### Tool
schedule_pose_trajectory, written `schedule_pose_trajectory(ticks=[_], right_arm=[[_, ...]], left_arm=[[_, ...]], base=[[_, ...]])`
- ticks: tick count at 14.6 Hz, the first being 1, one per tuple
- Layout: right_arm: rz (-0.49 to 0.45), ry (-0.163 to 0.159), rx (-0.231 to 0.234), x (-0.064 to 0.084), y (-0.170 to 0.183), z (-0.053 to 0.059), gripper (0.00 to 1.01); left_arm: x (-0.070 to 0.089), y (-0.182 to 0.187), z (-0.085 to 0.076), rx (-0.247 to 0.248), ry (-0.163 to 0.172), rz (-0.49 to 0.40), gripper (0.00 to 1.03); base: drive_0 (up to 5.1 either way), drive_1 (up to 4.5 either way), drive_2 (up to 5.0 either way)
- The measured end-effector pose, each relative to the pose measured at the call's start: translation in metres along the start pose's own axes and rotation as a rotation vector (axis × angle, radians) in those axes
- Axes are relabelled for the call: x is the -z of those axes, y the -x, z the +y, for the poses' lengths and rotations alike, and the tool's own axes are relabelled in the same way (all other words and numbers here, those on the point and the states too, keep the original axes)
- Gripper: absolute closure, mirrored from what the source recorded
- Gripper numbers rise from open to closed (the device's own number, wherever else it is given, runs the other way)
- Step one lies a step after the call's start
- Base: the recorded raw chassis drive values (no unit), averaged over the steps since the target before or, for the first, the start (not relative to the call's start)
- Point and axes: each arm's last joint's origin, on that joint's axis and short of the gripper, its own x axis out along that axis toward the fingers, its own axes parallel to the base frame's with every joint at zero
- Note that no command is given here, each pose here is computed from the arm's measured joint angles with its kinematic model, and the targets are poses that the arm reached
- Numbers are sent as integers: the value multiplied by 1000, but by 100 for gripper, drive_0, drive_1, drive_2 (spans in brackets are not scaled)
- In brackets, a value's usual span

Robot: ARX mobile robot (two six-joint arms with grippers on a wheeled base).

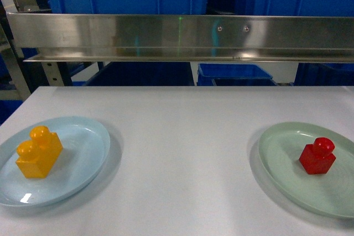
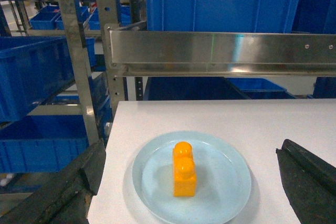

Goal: Sort and place red and yellow blocks in left bins

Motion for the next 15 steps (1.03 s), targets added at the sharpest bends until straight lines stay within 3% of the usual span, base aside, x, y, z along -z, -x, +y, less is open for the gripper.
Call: schedule_pose_trajectory(ticks=[15], right_arm=[[0,0,0,0,0,0,3]], left_arm=[[0,0,0,0,0,0,5]], base=[[0,0,0]])
